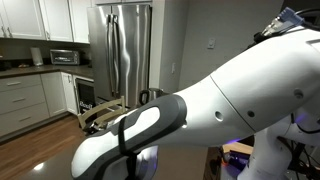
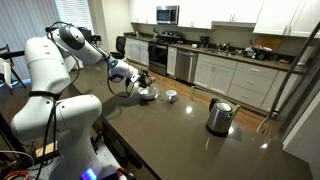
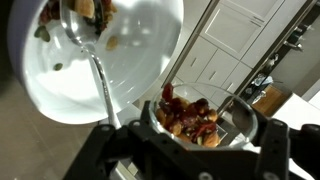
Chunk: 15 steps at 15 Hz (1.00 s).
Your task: Pick up the small glass cup and pour its contents in the white bowl. Put the small glass cup back on the table.
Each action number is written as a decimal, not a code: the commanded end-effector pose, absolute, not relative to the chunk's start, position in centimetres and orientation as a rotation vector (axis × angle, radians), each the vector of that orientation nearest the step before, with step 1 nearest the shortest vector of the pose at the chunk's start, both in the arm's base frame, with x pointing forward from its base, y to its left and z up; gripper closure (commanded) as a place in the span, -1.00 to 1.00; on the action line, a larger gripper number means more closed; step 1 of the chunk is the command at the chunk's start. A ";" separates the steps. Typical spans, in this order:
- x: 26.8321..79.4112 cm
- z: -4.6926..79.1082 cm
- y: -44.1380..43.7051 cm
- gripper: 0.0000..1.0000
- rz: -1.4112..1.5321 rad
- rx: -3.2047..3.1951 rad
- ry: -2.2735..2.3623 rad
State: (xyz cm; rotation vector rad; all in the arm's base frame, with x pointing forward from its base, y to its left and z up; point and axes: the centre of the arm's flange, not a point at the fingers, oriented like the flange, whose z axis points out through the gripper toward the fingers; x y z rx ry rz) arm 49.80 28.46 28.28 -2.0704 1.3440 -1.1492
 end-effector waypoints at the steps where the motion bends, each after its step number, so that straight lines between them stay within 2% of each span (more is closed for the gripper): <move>1: 49.8 28.3 28.5 -0.64 -1.149 -2.070 1.344; 3: 49.8 28.3 28.5 -0.64 -1.149 -2.070 1.344; 4: 49.8 28.3 28.5 -0.14 -1.149 -2.070 1.344; 15: 50.5 28.2 26.8 -0.14 -1.249 -2.083 1.355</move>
